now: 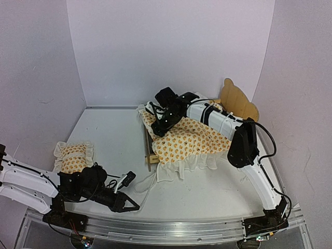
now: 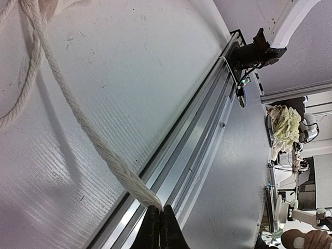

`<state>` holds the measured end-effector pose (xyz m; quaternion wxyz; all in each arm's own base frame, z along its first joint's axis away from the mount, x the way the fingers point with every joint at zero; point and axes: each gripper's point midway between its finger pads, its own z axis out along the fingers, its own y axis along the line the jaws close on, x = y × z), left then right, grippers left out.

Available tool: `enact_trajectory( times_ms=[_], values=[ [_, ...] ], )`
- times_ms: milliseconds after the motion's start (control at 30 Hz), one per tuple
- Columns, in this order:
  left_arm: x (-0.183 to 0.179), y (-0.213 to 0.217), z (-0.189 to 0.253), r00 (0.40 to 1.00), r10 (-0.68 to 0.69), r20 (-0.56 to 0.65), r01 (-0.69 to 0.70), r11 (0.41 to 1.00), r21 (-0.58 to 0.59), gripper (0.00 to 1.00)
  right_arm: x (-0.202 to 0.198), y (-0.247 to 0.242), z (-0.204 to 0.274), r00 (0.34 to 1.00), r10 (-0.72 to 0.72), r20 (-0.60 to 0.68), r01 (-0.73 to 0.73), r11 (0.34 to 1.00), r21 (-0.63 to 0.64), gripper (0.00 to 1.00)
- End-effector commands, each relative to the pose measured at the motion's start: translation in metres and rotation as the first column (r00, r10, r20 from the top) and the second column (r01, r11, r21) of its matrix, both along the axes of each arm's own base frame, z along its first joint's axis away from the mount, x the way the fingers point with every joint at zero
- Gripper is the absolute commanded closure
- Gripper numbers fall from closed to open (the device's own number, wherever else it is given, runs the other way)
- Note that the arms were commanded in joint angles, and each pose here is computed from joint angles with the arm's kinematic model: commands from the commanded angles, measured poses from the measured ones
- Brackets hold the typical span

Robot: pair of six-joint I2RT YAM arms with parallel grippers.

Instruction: Set up the pet bed

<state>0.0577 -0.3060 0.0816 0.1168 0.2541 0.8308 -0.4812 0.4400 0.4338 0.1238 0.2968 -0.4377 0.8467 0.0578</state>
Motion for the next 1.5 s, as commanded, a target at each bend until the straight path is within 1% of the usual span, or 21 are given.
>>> enact_trajectory(
  times_ms=[0,33,100,133,200,233,267,433,533,633,767,867,900,1000,1067,1167,1233,1300,1333,1400,1467],
  values=[
    [0.001,-0.008,0.012,1.000,0.013,0.008,-0.013,0.998,-0.067,1.00,0.014,0.029,0.024,0.998,0.016,0.057,-0.024,0.989,0.148,0.26],
    [0.000,-0.008,0.012,1.000,0.013,0.005,-0.013,0.998,-0.068,1.00,0.017,0.028,0.014,0.998,0.008,0.056,-0.015,0.991,0.133,0.29],
    [-0.001,-0.009,0.012,1.000,0.014,0.000,-0.014,0.997,-0.070,1.00,0.025,0.027,-0.002,0.997,-0.015,0.075,0.007,0.995,0.104,0.38],
    [-0.002,-0.010,0.013,1.000,0.016,-0.001,-0.016,0.997,-0.074,1.00,0.030,0.026,-0.007,0.995,-0.030,0.092,0.021,0.995,0.094,0.45],
    [-0.003,-0.010,0.012,1.000,0.019,-0.007,-0.020,0.997,-0.074,1.00,0.038,0.026,-0.008,0.991,-0.056,0.124,0.044,0.994,0.098,0.65],
    [-0.003,-0.010,0.012,1.000,0.023,-0.010,-0.024,0.997,-0.073,1.00,0.044,0.025,-0.003,0.985,-0.080,0.150,0.065,0.992,0.104,0.75],
    [-0.004,-0.009,0.011,1.000,0.028,-0.014,-0.028,0.997,-0.072,1.00,0.049,0.024,0.005,0.978,-0.102,0.181,0.082,0.990,0.116,0.82],
    [-0.002,-0.001,-0.001,0.996,0.079,-0.044,-0.081,0.996,-0.043,1.00,0.070,0.002,0.070,0.922,-0.211,0.325,0.166,0.973,0.161,1.00],
    [0.000,0.003,-0.005,0.994,0.102,-0.050,-0.104,0.994,-0.034,1.00,0.071,-0.015,0.106,0.907,-0.258,0.333,0.190,0.956,0.223,1.00],
    [0.002,0.005,-0.005,0.993,0.114,-0.041,-0.115,0.993,-0.037,1.00,0.066,-0.022,0.122,0.901,-0.267,0.342,0.190,0.951,0.244,1.00],
    [0.008,0.010,-0.007,0.986,0.164,-0.043,-0.165,0.986,-0.033,1.00,0.068,-0.024,0.123,0.902,-0.287,0.322,0.198,0.939,0.281,1.00],
    [0.016,0.014,-0.002,0.973,0.226,-0.045,-0.228,0.972,-0.055,1.00,0.080,-0.016,0.106,0.908,-0.273,0.317,0.186,0.942,0.279,1.00],
    [0.019,0.016,0.001,0.968,0.247,-0.039,-0.249,0.966,-0.066,1.00,0.084,-0.015,0.099,0.912,-0.265,0.312,0.182,0.945,0.271,0.97],
    [0.030,0.022,0.014,0.954,0.301,0.007,-0.298,0.948,-0.111,1.00,0.076,-0.017,0.072,0.941,-0.213,0.263,0.164,0.967,0.193,0.65],
    [0.038,0.023,0.030,0.944,0.324,0.070,-0.311,0.939,-0.150,1.00,0.059,-0.027,0.079,0.953,-0.199,0.228,0.159,0.970,0.181,0.47],
    [0.049,0.024,0.057,0.919,0.363,0.154,-0.326,0.919,-0.219,1.00,0.027,-0.058,0.089,0.962,-0.228,0.152,0.212,0.971,0.113,0.30],
    [0.056,0.027,0.069,0.896,0.396,0.200,-0.344,0.905,-0.252,1.00,-0.001,-0.078,0.101,0.966,-0.242,0.092,0.235,0.969,0.078,0.23],
    [0.061,0.031,0.078,0.876,0.421,0.234,-0.355,0.893,-0.275,1.00,-0.033,-0.090,0.109,0.975,-0.219,0.035,0.217,0.975,0.055,0.18],
    [0.064,0.033,0.083,0.865,0.432,0.256,-0.360,0.889,-0.284,1.00,-0.052,-0.095,0.103,0.979,-0.204,-0.007,0.204,0.978,0.034,0.16],
    [0.071,0.040,0.093,0.834,0.472,0.286,-0.394,0.872,-0.289,1.00,-0.091,-0.092,0.101,0.987,-0.139,-0.081,0.143,0.989,0.044,0.15],
    [0.082,0.050,0.102,0.790,0.520,0.325,-0.446,0.851,-0.277,1.00,-0.131,-0.080,0.094,0.983,-0.063,-0.170,0.079,0.993,0.090,0.15]
  ],
)
